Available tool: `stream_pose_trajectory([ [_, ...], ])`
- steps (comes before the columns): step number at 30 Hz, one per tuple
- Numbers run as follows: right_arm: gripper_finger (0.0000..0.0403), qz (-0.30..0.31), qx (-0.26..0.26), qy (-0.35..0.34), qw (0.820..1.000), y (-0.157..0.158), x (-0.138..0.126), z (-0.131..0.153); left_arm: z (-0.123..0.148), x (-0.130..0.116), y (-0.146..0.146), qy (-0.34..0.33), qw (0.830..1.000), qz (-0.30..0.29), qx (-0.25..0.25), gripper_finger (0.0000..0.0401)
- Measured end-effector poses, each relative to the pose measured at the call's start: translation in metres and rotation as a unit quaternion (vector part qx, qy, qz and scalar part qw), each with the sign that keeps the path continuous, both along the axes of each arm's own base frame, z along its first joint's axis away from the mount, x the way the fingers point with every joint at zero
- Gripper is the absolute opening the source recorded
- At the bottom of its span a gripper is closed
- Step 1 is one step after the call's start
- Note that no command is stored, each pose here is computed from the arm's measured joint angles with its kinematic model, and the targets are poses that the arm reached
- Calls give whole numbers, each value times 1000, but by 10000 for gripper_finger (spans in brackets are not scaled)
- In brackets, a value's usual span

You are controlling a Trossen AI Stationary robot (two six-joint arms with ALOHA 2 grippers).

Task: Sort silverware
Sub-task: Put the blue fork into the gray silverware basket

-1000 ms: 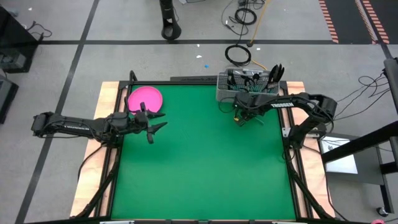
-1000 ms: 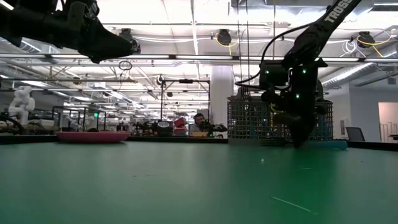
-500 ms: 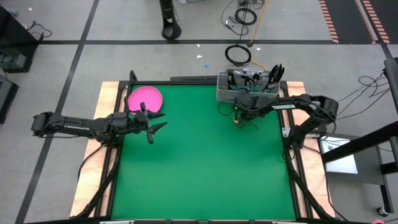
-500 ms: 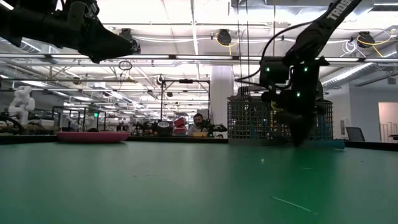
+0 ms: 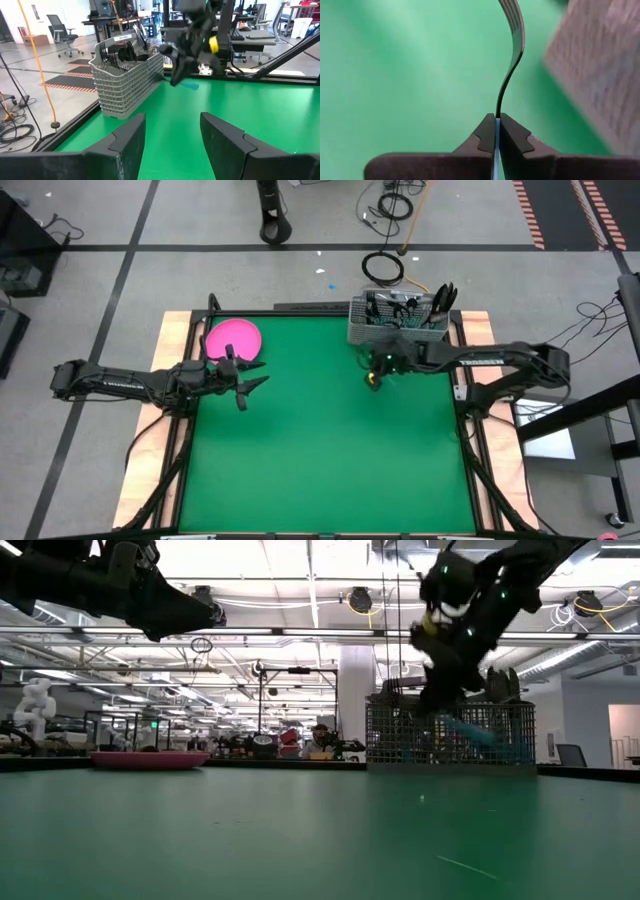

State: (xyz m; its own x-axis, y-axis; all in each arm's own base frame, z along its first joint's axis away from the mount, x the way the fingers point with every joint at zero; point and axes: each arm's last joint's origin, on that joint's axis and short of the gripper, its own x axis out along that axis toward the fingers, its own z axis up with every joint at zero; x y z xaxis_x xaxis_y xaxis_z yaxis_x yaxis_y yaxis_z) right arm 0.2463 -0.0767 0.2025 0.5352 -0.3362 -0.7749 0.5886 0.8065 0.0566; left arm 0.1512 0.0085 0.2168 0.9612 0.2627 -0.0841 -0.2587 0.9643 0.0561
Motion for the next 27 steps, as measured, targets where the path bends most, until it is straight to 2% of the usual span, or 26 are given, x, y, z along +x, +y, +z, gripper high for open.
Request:
stream_pose_trajectory([
  [6, 0, 12, -100, -125, 987, -3, 8, 35, 0, 0, 0, 0, 1000, 0, -1, 192],
  [10, 0, -19, -194, -154, 969, -9, 11, 49, 0, 0, 0, 0, 1000, 0, -1, 192],
  [15, 0, -71, -302, -160, 937, -17, 15, 61, 0, 0, 0, 2, 1000, 0, -1, 192],
  [19, 0, -97, -335, -191, 918, -31, 18, 67, 0, 0, 0, 2, 1000, 0, -1, 192],
  [27, 0, -115, -383, -170, 901, -58, 25, 54, -1, 0, 0, 6, 1000, -1, -1, 192],
])
